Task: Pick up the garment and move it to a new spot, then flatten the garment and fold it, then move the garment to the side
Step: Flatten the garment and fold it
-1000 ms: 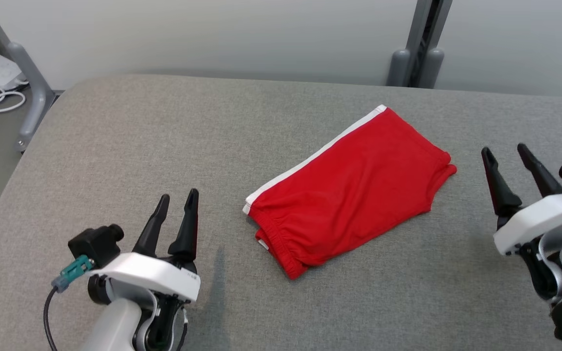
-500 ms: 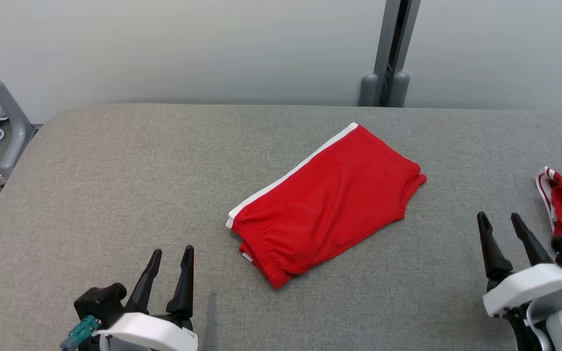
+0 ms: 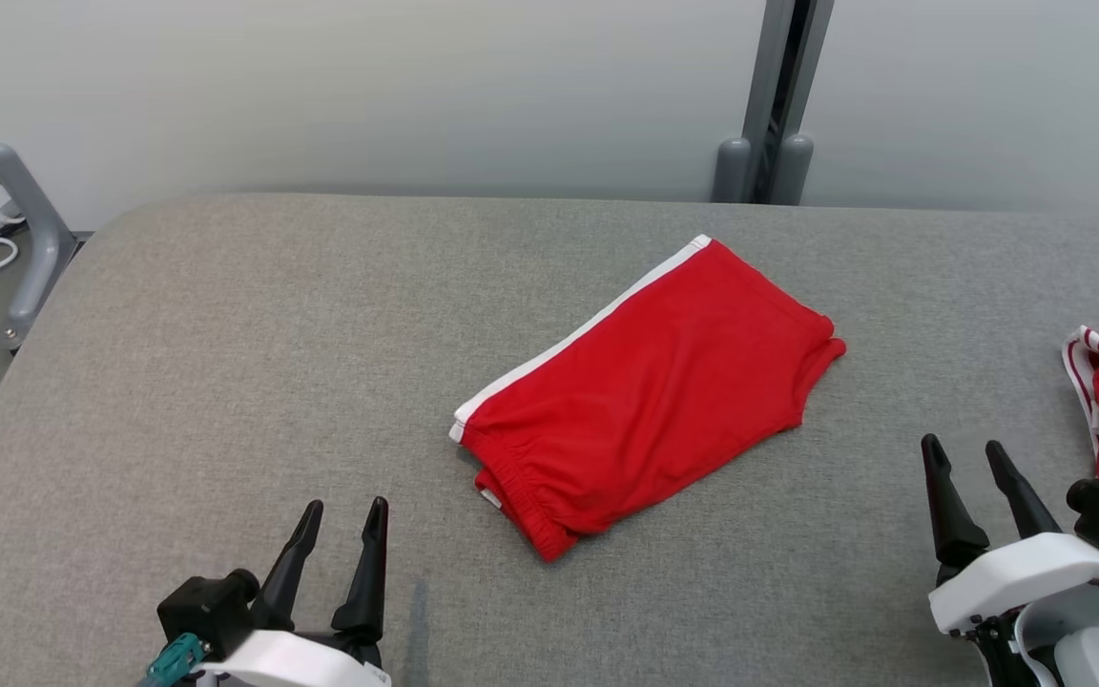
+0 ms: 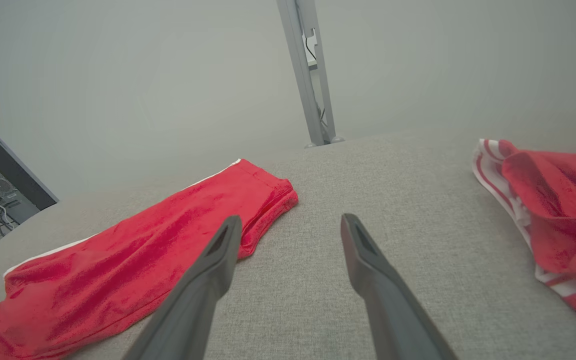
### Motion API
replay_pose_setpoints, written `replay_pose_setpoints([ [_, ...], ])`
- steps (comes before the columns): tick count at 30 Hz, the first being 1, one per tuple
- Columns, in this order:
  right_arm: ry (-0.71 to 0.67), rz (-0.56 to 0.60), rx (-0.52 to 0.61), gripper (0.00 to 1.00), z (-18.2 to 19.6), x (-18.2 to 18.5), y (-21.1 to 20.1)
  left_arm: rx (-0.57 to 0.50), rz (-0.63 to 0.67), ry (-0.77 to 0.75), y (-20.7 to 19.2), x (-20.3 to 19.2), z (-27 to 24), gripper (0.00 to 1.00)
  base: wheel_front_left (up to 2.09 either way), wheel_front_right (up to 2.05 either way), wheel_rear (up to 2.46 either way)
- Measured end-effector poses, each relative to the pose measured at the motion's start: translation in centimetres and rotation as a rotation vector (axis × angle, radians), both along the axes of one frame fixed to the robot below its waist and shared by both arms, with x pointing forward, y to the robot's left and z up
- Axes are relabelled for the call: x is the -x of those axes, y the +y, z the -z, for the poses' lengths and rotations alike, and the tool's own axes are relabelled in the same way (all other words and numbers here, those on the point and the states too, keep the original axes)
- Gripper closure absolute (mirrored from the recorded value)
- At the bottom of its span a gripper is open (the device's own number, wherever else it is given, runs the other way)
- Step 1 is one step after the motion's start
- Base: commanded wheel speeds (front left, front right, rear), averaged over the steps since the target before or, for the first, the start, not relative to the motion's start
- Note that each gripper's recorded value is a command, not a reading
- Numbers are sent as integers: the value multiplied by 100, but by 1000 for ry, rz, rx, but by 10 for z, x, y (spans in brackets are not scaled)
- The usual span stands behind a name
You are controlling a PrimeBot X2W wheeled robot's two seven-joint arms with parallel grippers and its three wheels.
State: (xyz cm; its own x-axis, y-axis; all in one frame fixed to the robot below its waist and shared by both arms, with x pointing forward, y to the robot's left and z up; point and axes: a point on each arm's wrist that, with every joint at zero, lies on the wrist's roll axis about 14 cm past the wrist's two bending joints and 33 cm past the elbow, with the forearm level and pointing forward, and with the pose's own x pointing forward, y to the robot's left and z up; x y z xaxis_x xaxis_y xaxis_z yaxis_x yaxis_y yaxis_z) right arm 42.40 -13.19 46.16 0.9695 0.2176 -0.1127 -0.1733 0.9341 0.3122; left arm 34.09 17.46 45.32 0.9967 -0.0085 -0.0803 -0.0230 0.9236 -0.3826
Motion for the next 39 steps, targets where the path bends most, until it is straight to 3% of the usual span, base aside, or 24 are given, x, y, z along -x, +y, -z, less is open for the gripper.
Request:
replay_pose_setpoints([
  [3, 71, 0, -78, 0, 10, -2, 10, 5, 2, 1, 0, -2, 0, 0, 0, 0, 0],
  [7, 135, -29, -83, 0, 21, -10, 18, 14, 2, 9, -1, -4, 3, 0, 0, 0, 0],
  [16, 301, -22, -229, 0, 44, -56, 37, 15, -60, 70, 16, -6, 19, 0, 0, 0, 0],
  [19, 386, -25, -333, 0, 54, -68, 49, 142, -138, 94, 28, -1, 27, 0, 0, 0, 0],
  [27, 547, -40, -450, 0, 77, -98, 70, 147, -188, 106, 43, -2, 29, 0, 0, 0, 0],
  [39, 701, -93, -405, 0, 98, -115, 89, 147, -264, 79, 67, 2, 20, 0, 0, 0, 0],
])
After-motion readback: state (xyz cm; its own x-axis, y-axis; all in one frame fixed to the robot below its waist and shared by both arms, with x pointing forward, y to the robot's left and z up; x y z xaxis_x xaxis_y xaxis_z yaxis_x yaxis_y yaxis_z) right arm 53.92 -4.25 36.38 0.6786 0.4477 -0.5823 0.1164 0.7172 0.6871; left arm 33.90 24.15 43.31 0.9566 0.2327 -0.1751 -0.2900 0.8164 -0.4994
